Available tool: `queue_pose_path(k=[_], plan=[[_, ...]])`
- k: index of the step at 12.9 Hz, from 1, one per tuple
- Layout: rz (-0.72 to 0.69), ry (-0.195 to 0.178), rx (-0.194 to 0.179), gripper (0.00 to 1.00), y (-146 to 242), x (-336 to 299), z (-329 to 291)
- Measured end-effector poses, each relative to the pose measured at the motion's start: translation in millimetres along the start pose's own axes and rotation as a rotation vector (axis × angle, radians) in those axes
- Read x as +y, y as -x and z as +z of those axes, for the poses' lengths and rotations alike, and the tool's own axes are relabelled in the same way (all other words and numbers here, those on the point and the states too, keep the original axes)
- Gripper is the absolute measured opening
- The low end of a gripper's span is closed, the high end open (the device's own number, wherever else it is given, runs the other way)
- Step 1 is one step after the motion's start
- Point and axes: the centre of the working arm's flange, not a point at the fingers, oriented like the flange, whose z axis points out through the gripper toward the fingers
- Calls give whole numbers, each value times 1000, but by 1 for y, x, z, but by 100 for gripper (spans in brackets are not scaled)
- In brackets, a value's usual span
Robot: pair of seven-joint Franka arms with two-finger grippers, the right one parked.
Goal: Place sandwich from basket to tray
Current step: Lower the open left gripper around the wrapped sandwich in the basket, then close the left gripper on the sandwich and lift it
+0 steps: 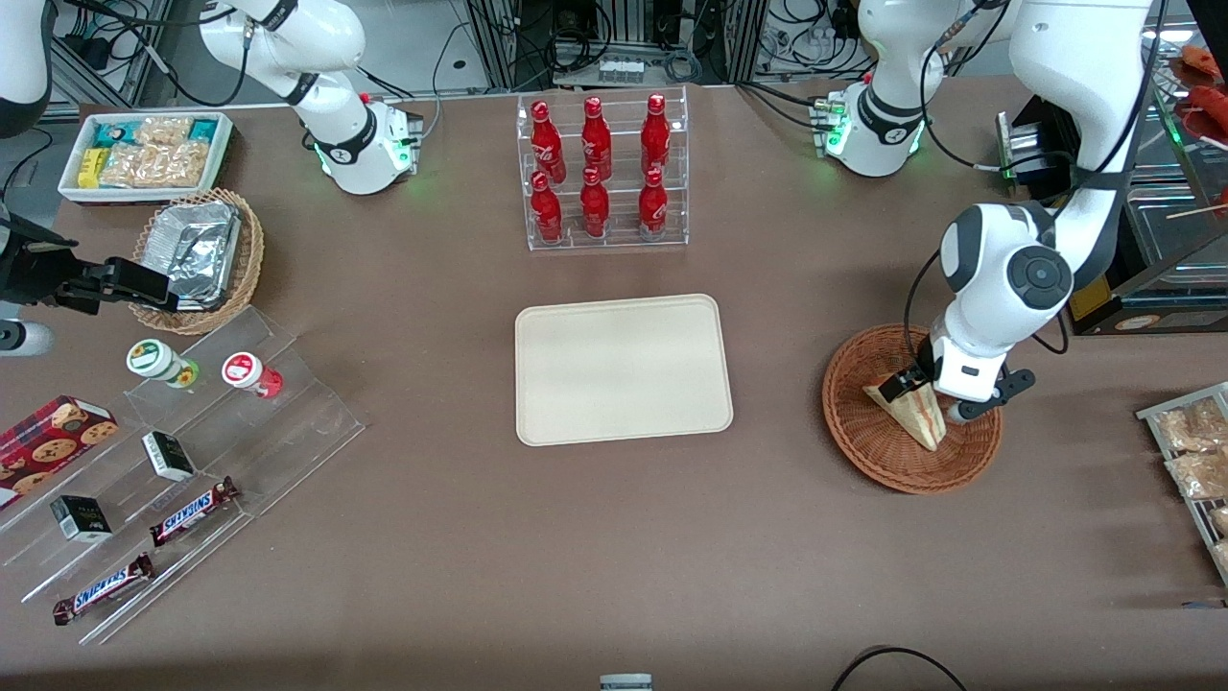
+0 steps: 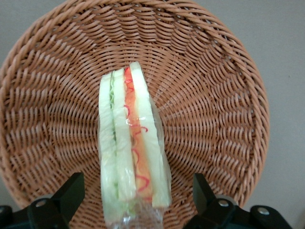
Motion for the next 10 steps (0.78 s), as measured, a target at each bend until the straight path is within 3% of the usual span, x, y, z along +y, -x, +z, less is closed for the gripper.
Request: queue_pose_path(k=[3, 4, 5, 10], plan=[[-9, 9, 10, 96, 0, -5, 19], [-10, 9, 9, 87, 0, -5, 22], [-13, 9, 10, 87, 0, -6, 22], [-20, 19, 27, 34, -4, -4, 12]])
